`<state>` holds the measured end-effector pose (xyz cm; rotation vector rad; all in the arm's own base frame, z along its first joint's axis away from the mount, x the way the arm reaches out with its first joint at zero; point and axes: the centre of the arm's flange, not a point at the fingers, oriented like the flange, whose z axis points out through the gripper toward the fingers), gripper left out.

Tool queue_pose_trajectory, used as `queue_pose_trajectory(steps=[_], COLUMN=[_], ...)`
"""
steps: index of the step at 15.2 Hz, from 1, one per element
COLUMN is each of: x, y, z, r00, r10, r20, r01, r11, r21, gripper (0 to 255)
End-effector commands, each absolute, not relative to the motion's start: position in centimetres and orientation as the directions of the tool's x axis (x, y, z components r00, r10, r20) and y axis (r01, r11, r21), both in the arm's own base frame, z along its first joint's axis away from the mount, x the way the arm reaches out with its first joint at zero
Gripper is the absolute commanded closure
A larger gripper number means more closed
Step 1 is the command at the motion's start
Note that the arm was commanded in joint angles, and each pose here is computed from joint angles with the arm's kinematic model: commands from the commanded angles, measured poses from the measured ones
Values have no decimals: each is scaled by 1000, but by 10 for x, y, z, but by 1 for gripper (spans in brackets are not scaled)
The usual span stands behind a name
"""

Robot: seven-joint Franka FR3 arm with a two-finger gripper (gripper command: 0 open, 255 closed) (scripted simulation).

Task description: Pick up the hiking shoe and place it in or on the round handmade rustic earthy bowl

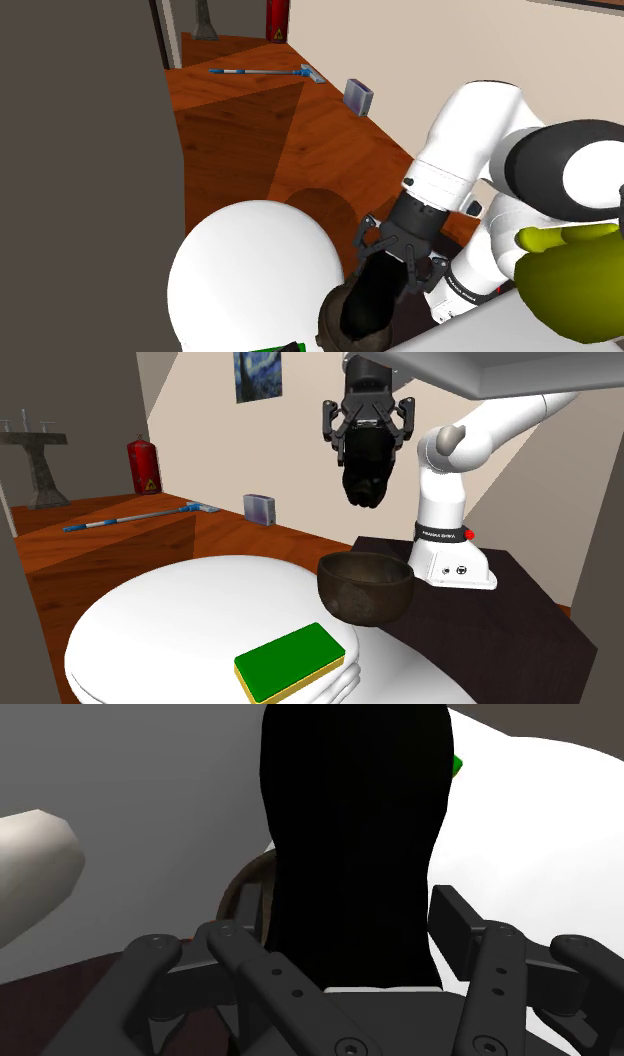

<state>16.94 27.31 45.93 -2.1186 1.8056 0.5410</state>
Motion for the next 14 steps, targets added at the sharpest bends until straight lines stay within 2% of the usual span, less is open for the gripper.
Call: queue_pose_trajectory(steps=[1,14], x=[165,165], y=[274,274], z=[447,379], r00=[147,147], r10=[-882,-882], r20=[-448,-448], r01=[-986,-986], r11=[-169,-169], r21=[9,9], gripper=[255,255])
